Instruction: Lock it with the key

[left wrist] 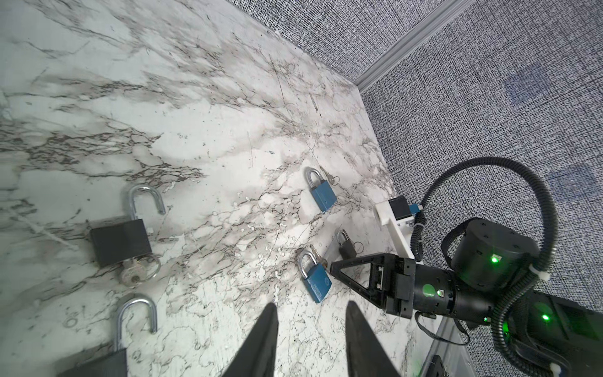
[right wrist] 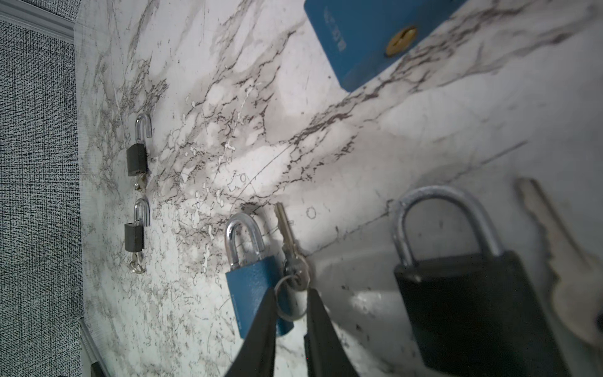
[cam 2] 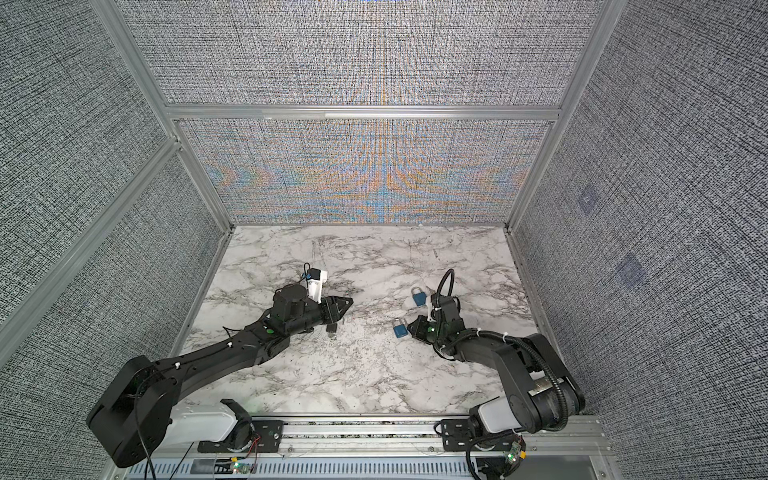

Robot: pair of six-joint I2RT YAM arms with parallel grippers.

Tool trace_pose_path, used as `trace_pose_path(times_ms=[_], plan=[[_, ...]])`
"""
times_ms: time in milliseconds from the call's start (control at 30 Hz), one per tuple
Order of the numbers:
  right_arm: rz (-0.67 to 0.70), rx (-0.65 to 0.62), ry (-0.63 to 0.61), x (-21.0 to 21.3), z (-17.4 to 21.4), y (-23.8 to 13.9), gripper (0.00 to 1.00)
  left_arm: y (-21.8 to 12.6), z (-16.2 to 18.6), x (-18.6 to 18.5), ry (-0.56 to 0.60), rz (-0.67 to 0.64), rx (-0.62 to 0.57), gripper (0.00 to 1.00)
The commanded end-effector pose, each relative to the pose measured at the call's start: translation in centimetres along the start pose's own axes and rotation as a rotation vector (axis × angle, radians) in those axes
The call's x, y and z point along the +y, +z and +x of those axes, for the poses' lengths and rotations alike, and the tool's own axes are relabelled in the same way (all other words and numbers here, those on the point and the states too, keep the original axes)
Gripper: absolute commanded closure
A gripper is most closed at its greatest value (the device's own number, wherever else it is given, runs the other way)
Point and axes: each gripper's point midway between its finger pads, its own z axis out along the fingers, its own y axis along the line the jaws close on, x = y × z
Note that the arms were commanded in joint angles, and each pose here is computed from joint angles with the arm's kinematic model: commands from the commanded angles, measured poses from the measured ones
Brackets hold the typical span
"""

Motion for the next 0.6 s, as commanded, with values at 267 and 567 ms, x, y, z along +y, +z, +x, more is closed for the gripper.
trace_pose_path(times_ms=[267,567], plan=[[0.047,-0.069,-0.136,3.6,-1.8,-2.7,0.76,-2.8,-1.5,2.7,0.017,-0.168,-0.110,0.63],[0.088,-0.082,-0.322,9.9,-1.8,-1.7,0.69,-6.9,-1.6,7.0,-0.033,-0.276,-0.200,0.53]])
